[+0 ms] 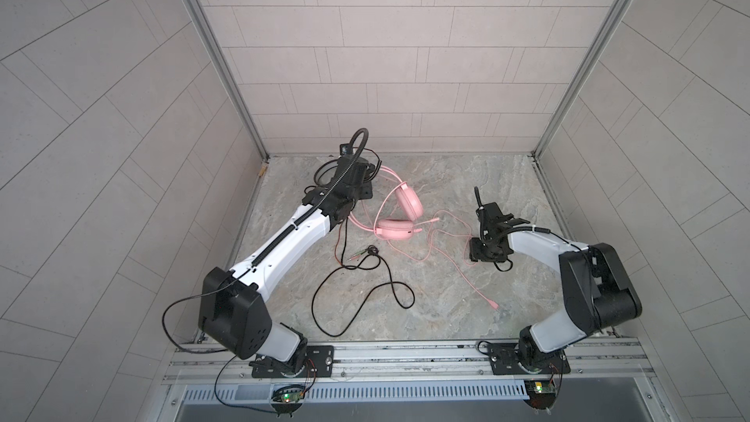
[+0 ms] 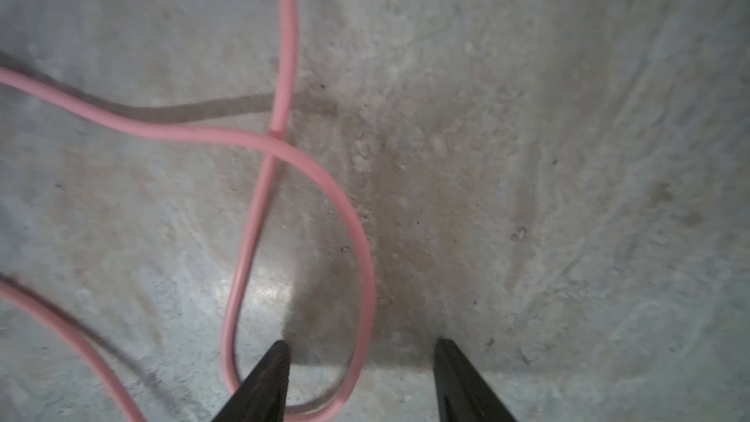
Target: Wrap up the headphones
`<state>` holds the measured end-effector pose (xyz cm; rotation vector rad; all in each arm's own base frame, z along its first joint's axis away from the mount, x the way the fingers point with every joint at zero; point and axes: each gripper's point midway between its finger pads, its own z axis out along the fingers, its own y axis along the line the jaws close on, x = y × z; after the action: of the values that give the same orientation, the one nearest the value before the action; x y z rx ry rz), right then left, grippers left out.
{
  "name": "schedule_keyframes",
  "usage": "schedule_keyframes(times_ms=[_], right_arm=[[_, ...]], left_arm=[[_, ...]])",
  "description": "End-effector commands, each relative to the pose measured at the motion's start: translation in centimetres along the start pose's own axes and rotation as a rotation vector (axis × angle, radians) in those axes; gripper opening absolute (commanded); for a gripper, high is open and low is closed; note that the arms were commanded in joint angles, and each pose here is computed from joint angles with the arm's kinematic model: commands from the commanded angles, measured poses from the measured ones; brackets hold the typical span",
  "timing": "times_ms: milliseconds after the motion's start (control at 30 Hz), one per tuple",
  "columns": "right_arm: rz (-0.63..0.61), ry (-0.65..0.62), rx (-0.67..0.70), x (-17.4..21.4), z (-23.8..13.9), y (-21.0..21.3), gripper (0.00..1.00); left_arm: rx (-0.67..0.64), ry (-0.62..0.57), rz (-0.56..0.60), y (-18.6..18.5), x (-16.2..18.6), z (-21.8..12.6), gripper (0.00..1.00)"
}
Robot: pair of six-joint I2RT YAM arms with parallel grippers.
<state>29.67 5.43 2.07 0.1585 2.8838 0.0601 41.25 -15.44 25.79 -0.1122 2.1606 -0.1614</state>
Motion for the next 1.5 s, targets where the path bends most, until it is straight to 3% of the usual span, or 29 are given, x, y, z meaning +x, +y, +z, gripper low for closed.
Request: schedule_keyframes(times_ms=[0, 167, 467, 533, 733, 967, 1133, 1267, 1467], right_arm=[[0.028, -0.001, -0.032, -0.4, 0.3, 0.6, 0.58], [0.034, 0.01, -0.097, -0.7, 1.4, 1.9, 0.47], [0.033, -0.029, -0.118, -2.1, 1.5, 2.7, 0.09], [0.031, -0.048, -0.127, -2.4, 0.9, 2.9, 0.04], [-0.029, -0.137, -0.13, -2.7, -3.7, 3.4, 0.03], [-0.204, -0.277, -0.191, -1.8, -12.0, 6.0, 0.02], [-0.431, -0.37, -0.304, 0.6, -15.6, 11.0, 0.02], [-0.63, -0.429, -0.397, 3.8, -18.2, 14.9, 0.03], [-0.72, -0.527, -0.561, 5.8, -24.2, 18.0, 0.03]], left_arm=[[0.055, -0.081, -0.074, -0.5, -2.6, -1.8, 0.0], [0.061, -0.08, -0.078, -0.5, -2.6, -1.8, 0.0], [0.061, -0.083, -0.086, -0.2, -2.7, -1.9, 0.0], [0.063, -0.08, -0.09, -0.3, -2.6, -1.8, 0.0], [0.059, -0.1, -0.14, 0.1, -3.6, -1.7, 0.0], [0.057, -0.145, -0.241, 0.0, -7.1, -0.2, 0.0], [0.08, -0.2, -0.382, 0.4, -10.2, 1.2, 0.0], [0.081, -0.237, -0.413, 0.2, -12.3, 1.9, 0.0], [0.064, -0.251, -0.438, -0.1, -12.9, 4.2, 0.0]])
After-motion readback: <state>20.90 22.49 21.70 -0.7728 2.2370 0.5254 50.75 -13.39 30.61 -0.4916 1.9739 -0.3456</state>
